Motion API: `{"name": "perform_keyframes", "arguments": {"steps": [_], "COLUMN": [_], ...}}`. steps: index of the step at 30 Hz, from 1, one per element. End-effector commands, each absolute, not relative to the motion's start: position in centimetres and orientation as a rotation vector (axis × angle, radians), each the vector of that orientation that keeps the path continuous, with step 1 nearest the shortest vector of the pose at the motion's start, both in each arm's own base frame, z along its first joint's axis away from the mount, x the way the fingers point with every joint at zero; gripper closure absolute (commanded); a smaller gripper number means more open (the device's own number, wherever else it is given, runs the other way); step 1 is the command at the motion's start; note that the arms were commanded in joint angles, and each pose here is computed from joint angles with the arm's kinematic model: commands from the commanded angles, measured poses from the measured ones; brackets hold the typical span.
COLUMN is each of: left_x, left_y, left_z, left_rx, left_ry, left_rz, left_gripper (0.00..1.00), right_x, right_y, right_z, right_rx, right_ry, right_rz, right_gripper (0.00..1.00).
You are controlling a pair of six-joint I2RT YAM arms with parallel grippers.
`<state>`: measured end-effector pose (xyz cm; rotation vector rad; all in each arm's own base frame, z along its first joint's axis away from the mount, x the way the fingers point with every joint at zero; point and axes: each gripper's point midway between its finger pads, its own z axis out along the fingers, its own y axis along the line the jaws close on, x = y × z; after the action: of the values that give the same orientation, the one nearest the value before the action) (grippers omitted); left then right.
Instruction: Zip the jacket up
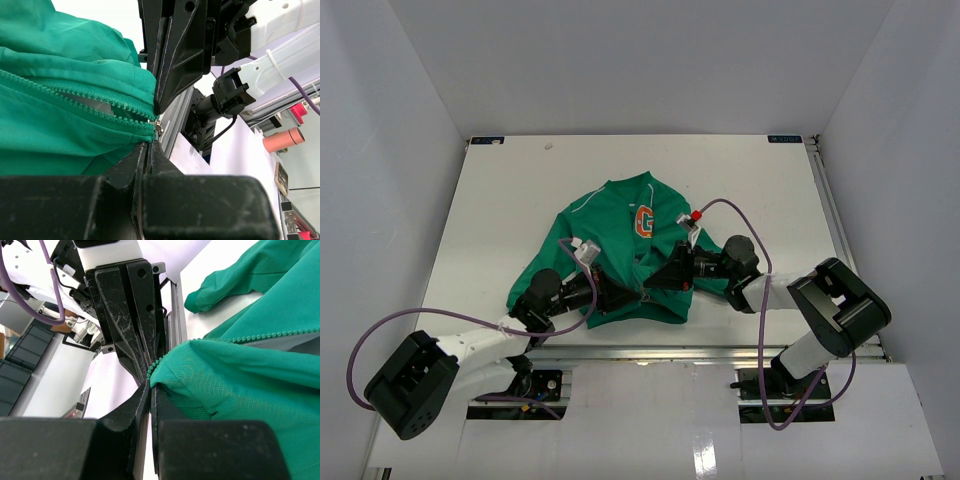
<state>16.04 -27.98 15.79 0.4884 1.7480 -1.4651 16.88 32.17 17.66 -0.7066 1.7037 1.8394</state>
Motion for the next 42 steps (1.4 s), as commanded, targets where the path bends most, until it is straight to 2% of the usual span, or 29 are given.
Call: {"name": "perform_keyframes", "arguments": {"steps": [1,16,20,24,30,38,42], "left_x": [15.2,14.8,15.5,16.3,16.4,16.2,16.2], "left_y": [-28.7,-29.2,-28.8,-28.2,-28.0,-28.0,-28.0], "left_z": [16.2,15.4,15.4,16.1,15.8,15.2,15.0], "left_rx": [0.593,0.68,0.629,0.583,0.568,0.569,0.572], "left_ry": [1.73,1.73,1.748,1.746,1.787,1.812,1.818], "left_rz": [-1.501,-1.514,-1.46,-1.398,-1.386,-1.394,-1.4], "left_gripper": [1.0,1.0,1.0,1.0,1.0,1.0,1.0], "right_x": [18.2,19.3,18.7,17.9,19.5,20.7,20.2], "right_y": [32.9,33.6,33.1,31.7,29.9,26.6,25.9], "right_z": [22.0,21.5,19.7,17.7,16.7,17.3,17.0], "right_rx": [-0.785,-0.781,-0.772,-0.727,-0.618,-0.467,-0.448], "right_ry": [1.454,1.493,1.552,1.609,1.722,1.818,1.874], "right_rz": [1.785,1.784,1.764,1.69,1.453,1.176,1.056], "right_gripper": [0.92,0.92,0.9,0.64,0.48,0.43,0.49]}}
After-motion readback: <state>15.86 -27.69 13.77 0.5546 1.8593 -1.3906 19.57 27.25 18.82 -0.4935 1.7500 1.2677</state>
